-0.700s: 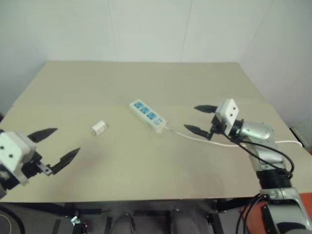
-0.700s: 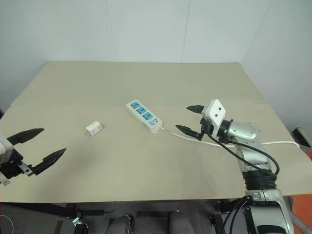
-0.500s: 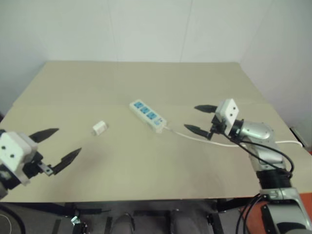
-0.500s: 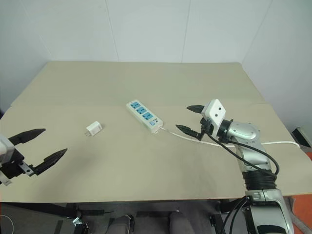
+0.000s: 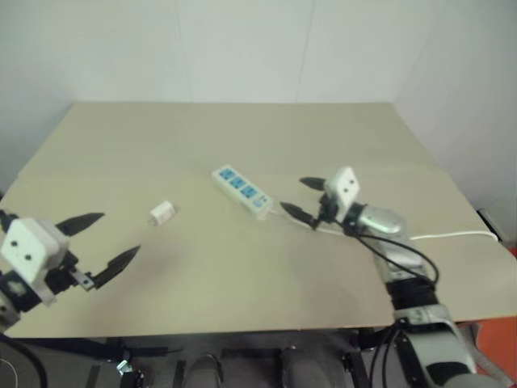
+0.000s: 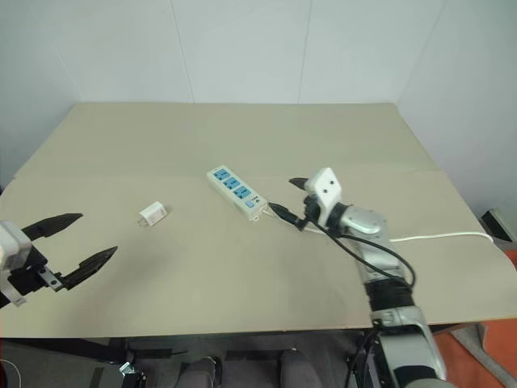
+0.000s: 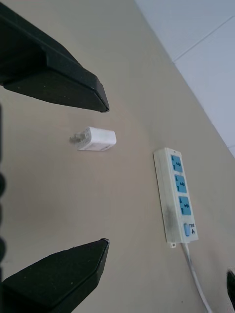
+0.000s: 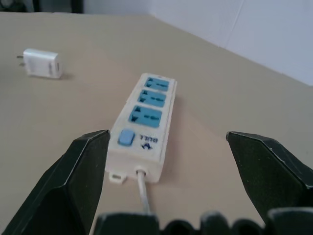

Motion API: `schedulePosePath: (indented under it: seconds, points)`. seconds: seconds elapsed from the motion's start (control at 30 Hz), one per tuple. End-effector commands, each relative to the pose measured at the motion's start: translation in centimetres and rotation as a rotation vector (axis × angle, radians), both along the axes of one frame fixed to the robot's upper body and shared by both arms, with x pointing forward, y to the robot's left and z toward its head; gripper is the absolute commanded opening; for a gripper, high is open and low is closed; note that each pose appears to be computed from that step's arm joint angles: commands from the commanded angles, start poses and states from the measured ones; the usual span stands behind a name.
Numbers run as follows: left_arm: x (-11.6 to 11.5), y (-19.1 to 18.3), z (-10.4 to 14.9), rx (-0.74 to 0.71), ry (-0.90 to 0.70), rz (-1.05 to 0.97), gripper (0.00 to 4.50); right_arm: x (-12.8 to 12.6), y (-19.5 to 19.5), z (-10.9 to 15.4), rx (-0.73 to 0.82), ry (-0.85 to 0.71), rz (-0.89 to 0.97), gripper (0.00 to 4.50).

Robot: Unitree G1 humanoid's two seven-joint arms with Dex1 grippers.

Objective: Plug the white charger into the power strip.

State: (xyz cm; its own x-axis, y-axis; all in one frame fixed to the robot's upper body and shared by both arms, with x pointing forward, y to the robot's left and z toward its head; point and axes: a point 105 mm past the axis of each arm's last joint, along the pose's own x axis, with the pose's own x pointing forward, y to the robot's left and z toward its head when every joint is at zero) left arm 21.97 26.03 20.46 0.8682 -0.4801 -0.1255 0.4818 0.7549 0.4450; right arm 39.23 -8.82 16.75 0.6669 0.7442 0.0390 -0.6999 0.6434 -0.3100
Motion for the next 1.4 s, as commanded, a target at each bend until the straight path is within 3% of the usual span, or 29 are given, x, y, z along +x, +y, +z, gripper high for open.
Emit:
schedulePosePath:
  seconds: [0.03,0.43,1.03,1.2,1.4]
  points:
    - [0.1,-0.3,0.9,0.021,-0.043,-0.014,4.5,1.2,0.9,-0.2,-0.007,0.008,-0.055,4.48]
    - [0.1,-0.7,0.8,0.016,-0.046,-0.021,4.5,3.7,5.9,-2.5,0.12,0.139,-0.084,4.48]
    - [0.1,-0.8,0.9,0.023,-0.046,-0.02,4.5,3.1,8.6,-6.1,0.154,0.248,-0.074,4.48]
    - [0.1,-0.9,1.0,0.026,-0.048,-0.024,4.5,3.0,9.2,-7.0,0.132,0.259,-0.103,3.45]
    - [-0.1,-0.8,1.1,0.032,-0.048,-0.022,4.5,2.8,8.9,-5.3,0.141,0.198,-0.014,3.45]
